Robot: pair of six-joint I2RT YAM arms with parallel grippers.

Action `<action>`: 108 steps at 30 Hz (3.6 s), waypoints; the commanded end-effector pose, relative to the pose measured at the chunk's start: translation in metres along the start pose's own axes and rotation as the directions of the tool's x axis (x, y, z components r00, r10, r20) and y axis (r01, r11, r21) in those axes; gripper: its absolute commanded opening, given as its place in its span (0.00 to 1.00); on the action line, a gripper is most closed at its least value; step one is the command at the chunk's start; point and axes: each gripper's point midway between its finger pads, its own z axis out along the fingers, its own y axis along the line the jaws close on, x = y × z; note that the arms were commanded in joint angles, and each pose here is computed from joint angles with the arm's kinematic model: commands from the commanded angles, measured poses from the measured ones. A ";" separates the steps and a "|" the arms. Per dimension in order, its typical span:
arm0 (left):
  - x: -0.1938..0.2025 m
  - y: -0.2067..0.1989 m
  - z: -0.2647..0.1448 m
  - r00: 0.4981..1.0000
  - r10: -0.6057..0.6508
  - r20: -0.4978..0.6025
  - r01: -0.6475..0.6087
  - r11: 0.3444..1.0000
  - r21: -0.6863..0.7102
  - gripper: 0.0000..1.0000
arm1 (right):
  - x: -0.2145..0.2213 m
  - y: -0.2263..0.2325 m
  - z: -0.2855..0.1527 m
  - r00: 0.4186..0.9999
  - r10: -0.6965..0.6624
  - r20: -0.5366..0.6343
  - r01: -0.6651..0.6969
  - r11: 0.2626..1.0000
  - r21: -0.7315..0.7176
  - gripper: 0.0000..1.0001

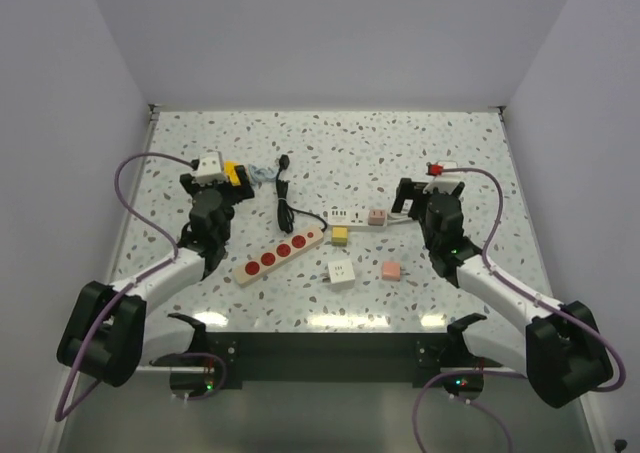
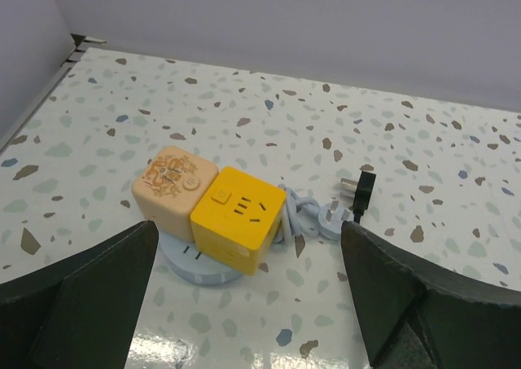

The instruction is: Insert the plug

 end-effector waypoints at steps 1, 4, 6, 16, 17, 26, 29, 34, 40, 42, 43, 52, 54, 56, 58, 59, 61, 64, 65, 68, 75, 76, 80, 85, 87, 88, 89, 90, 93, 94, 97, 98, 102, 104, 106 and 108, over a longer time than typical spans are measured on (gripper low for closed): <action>-0.015 -0.024 0.006 0.998 -0.009 0.057 0.004 0.996 0.090 1.00 | -0.005 0.029 -0.002 0.999 0.036 -0.020 -0.038 0.992 -0.120 0.98; -0.014 -0.036 0.009 0.998 -0.011 0.056 0.004 0.991 0.136 1.00 | 0.008 0.039 -0.009 0.998 0.037 -0.053 -0.046 0.983 -0.180 0.98; -0.014 -0.040 0.009 0.998 -0.017 0.055 0.008 0.988 0.157 1.00 | 0.013 0.045 -0.014 0.997 0.037 -0.073 -0.052 0.974 -0.220 0.98; -0.002 -0.063 -0.009 1.000 0.010 0.025 -0.015 0.975 0.220 1.00 | 0.028 0.077 -0.053 0.992 0.029 -0.126 -0.079 0.909 -0.409 0.97; -0.001 -0.063 -0.013 1.000 0.011 0.023 -0.016 0.975 0.220 1.00 | 0.031 0.080 -0.056 0.990 0.027 -0.138 -0.083 0.901 -0.425 0.97; 0.018 -0.060 -0.047 1.000 -0.012 -0.018 0.016 0.968 0.250 1.00 | 0.058 0.115 -0.077 0.977 -0.047 -0.208 -0.068 0.856 -0.513 0.95; 0.025 -0.057 -0.057 0.999 -0.027 -0.027 0.033 0.964 0.262 1.00 | 0.072 0.124 -0.083 0.969 -0.075 -0.236 -0.061 0.851 -0.522 0.94; 0.034 -0.062 -0.067 0.999 -0.015 -0.048 0.029 0.956 0.291 1.00 | 0.081 0.138 -0.097 0.964 -0.104 -0.244 -0.047 0.838 -0.544 0.94; 0.038 -0.065 -0.077 0.999 -0.011 -0.044 0.025 0.951 0.308 1.00 | 0.086 0.157 -0.113 0.956 -0.135 -0.261 -0.037 0.825 -0.563 0.93; 0.038 -0.065 -0.078 0.999 -0.010 -0.045 0.024 0.951 0.308 1.00 | 0.093 0.159 -0.116 0.949 -0.164 -0.269 -0.011 0.836 -0.549 0.93; 0.037 -0.065 -0.079 0.999 -0.014 -0.045 0.027 0.950 0.310 1.00 | 0.093 0.159 -0.116 0.947 -0.169 -0.271 -0.005 0.840 -0.543 0.93; 0.041 -0.064 -0.087 0.999 -0.024 -0.049 0.038 0.947 0.319 1.00 | 0.115 0.166 -0.135 0.919 -0.254 -0.302 0.061 0.848 -0.527 0.93; 0.044 -0.065 -0.089 0.998 -0.016 -0.056 0.033 0.948 0.318 1.00 | 0.120 0.168 -0.139 0.911 -0.277 -0.306 0.078 0.844 -0.531 0.93; 0.047 -0.067 -0.091 0.998 -0.009 -0.061 0.028 0.946 0.323 1.00 | 0.126 0.172 -0.141 0.903 -0.293 -0.314 0.087 0.840 -0.535 0.93; 0.050 -0.067 -0.093 0.998 0.000 -0.063 0.020 0.946 0.324 1.00 | 0.132 0.177 -0.142 0.893 -0.313 -0.322 0.097 0.834 -0.543 0.93; 0.051 -0.069 -0.095 0.998 0.004 -0.065 0.018 0.943 0.332 0.99 | 0.134 0.177 -0.142 0.889 -0.323 -0.324 0.108 0.836 -0.537 0.93; 0.051 -0.071 -0.098 0.998 0.007 -0.063 0.015 0.940 0.340 1.00 | 0.134 0.179 -0.141 0.888 -0.326 -0.324 0.116 0.841 -0.529 0.93; 0.051 -0.073 -0.102 0.998 0.005 -0.060 0.017 0.934 0.357 1.00 | 0.133 0.179 -0.139 0.883 -0.337 -0.326 0.130 0.844 -0.520 0.89; 0.052 -0.074 -0.103 0.998 0.006 -0.060 0.016 0.932 0.362 1.00 | 0.134 0.178 -0.139 0.880 -0.342 -0.329 0.137 0.847 -0.514 0.87; 0.051 -0.078 -0.106 0.998 0.009 -0.055 0.013 0.923 0.385 1.00 | 0.136 0.174 -0.134 0.877 -0.349 -0.331 0.160 0.860 -0.484 0.80; 0.048 -0.088 -0.112 0.999 0.031 -0.023 -0.019 0.907 0.421 1.00 | 0.142 0.177 -0.130 0.867 -0.362 -0.342 0.174 0.864 -0.473 0.75; 0.047 -0.089 -0.112 0.999 0.033 -0.022 -0.021 0.907 0.421 1.00 | 0.143 0.178 -0.129 0.866 -0.363 -0.343 0.176 0.865 -0.470 0.75; 0.047 -0.090 -0.115 0.999 0.037 -0.016 -0.026 0.904 0.428 1.00 | 0.151 0.173 -0.126 0.846 -0.394 -0.359 0.212 0.866 -0.452 0.71; 0.047 -0.092 -0.118 0.999 0.039 -0.003 -0.034 0.895 0.445 1.00 | 0.145 0.171 -0.120 0.849 -0.405 -0.339 0.247 0.872 -0.423 0.22; 0.045 -0.096 -0.120 0.999 0.036 0.006 -0.035 0.884 0.467 1.00 | 0.134 0.173 -0.116 0.859 -0.403 -0.316 0.260 0.874 -0.409 0.07; 0.045 -0.097 -0.121 0.999 0.038 0.009 -0.038 0.879 0.475 0.99 | 0.129 0.172 -0.115 0.861 -0.406 -0.308 0.270 0.876 -0.401 0.03; 0.045 -0.099 -0.123 0.999 0.043 0.016 -0.045 0.873 0.486 0.99 | 0.120 0.170 -0.111 0.870 -0.395 -0.294 0.271 0.883 -0.384 0.00; 0.044 -0.104 -0.126 0.999 0.042 0.024 -0.048 0.857 0.513 0.99 | 0.111 0.173 -0.109 0.877 -0.390 -0.280 0.269 0.883 -0.385 0.00; 0.043 -0.118 -0.135 0.997 0.056 0.053 -0.076 0.805 0.588 0.98 | 0.088 0.177 -0.103 0.903 -0.354 -0.245 0.244 0.889 -0.388 0.00; 0.043 -0.125 -0.140 0.996 0.061 0.062 -0.087 0.781 0.618 0.98 | 0.081 0.177 -0.101 0.910 -0.343 -0.234 0.237 0.892 -0.385 0.00; 0.044 -0.149 -0.159 0.990 0.090 0.109 -0.141 0.685 0.715 0.98 | 0.059 0.181 -0.099 0.933 -0.299 -0.202 0.202 0.896 -0.395 0.00; 0.048 -0.156 -0.163 0.982 0.124 0.141 -0.188 0.652 0.734 0.98 | 0.054 0.181 -0.098 0.937 -0.289 -0.196 0.194 0.897 -0.396 0.00; 0.054 -0.181 -0.187 0.968 0.152 0.198 -0.249 0.532 0.809 0.99 | 0.034 0.181 -0.098 0.953 -0.253 -0.167 0.168 0.900 -0.403 0.00; 0.056 -0.188 -0.193 0.964 0.153 0.217 -0.265 0.498 0.826 0.99 | 0.027 0.180 -0.096 0.958 -0.235 -0.162 0.152 0.900 -0.408 0.00; 0.055 -0.194 -0.200 0.962 0.145 0.231 -0.272 0.457 0.847 1.00 | 0.022 0.183 -0.100 0.962 -0.225 -0.155 0.138 0.890 -0.435 0.00; 0.053 -0.202 -0.205 0.959 0.138 0.246 -0.281 0.416 0.865 1.00 | 0.020 0.185 -0.102 0.963 -0.223 -0.154 0.132 0.881 -0.453 0.00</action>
